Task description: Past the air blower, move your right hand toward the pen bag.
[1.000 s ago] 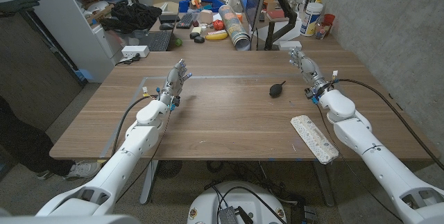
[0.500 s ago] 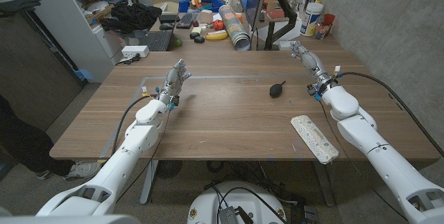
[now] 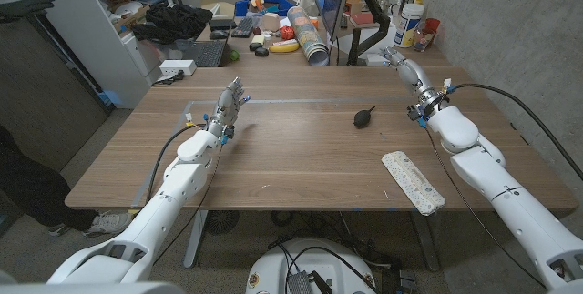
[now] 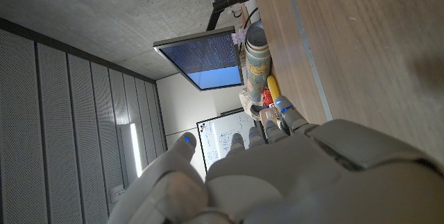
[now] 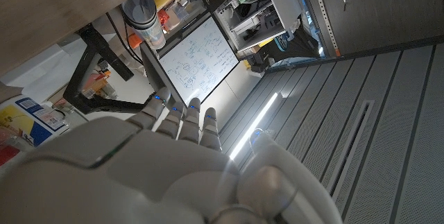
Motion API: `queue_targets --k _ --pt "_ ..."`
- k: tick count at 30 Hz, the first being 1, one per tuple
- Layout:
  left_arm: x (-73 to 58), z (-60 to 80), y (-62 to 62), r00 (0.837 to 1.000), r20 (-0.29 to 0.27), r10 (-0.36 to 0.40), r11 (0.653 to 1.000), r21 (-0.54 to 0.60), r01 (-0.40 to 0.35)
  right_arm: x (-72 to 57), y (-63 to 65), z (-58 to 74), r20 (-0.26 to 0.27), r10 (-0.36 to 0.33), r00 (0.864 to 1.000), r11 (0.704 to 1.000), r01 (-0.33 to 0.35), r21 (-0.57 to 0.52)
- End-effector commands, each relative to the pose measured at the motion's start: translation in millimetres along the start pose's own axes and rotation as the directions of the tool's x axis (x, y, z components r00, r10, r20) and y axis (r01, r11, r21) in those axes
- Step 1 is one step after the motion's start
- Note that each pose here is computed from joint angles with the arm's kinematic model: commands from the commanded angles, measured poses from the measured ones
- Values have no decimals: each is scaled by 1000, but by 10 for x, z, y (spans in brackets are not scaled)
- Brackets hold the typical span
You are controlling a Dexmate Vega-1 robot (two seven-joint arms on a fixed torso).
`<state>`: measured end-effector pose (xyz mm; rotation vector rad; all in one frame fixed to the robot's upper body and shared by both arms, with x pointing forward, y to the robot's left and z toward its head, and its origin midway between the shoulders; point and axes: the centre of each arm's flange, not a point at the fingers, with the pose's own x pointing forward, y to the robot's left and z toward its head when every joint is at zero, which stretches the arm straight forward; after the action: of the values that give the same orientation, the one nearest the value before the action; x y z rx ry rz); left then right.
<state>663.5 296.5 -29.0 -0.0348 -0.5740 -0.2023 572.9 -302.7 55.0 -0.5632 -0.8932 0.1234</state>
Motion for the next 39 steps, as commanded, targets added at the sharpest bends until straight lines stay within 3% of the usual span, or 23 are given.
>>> queue_targets --k 1,17,39 --pt "-9 -7 16 1000 0 -1 1000 -1 1 -46 -80 217 32 48 998 995 -44 -94" --pt "-33 1 1 1000 2 -7 1000 3 7 -150 -175 484 37 114 993 964 -102 -245" --pt "-45 -9 -10 1000 -4 -10 1000 8 10 -309 -284 713 27 138 990 911 -117 -395"
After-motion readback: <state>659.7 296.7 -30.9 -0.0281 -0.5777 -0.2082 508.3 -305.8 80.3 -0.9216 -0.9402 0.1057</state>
